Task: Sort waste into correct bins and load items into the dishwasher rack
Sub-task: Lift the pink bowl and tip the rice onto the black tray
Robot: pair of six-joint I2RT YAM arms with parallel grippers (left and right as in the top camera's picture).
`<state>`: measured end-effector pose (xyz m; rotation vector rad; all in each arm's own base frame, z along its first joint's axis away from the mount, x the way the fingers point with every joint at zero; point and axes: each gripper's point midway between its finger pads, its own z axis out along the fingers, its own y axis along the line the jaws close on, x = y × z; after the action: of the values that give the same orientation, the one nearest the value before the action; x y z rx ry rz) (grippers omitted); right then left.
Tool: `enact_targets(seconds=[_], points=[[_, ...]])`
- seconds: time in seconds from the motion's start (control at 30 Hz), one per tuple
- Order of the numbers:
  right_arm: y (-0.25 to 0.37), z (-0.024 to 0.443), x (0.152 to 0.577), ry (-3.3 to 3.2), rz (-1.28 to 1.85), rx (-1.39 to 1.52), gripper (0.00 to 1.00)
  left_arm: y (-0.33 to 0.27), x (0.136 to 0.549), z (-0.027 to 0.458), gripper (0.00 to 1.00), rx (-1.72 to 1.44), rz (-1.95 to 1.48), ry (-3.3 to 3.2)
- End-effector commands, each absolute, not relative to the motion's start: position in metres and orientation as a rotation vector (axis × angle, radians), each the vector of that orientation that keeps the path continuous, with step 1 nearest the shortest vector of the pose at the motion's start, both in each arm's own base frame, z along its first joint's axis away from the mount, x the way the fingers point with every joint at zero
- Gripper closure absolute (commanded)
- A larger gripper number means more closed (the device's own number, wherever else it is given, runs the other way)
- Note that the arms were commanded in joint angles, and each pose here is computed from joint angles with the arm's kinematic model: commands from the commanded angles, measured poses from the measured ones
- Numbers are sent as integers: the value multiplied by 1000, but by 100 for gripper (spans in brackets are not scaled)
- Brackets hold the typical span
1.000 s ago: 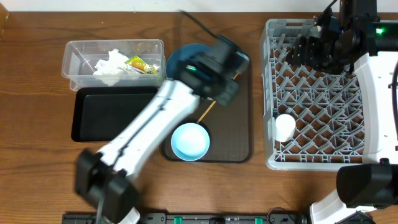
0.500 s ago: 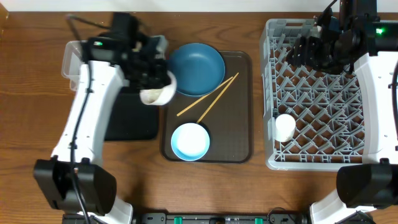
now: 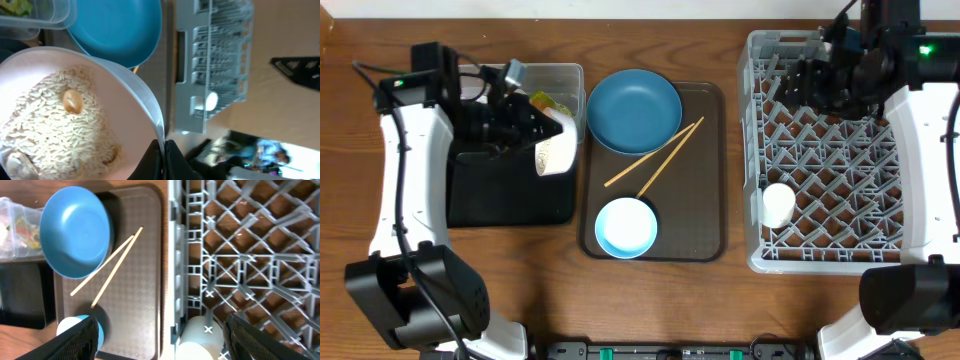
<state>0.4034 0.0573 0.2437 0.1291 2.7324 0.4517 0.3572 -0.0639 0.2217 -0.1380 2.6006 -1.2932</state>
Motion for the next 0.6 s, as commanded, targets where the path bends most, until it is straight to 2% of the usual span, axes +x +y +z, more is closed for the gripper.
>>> enact_targets(seconds=[0.0, 0.13, 0.57], points=[[74, 256, 400, 2700, 476, 46, 22, -63, 353, 228, 94, -141, -1436, 2507], [91, 258, 401, 2689, 488, -11, 22, -54, 350, 214, 94, -204, -1457, 2510], [162, 264, 403, 2614, 515, -215, 23, -16, 360, 220, 94, -343, -1614, 2273]])
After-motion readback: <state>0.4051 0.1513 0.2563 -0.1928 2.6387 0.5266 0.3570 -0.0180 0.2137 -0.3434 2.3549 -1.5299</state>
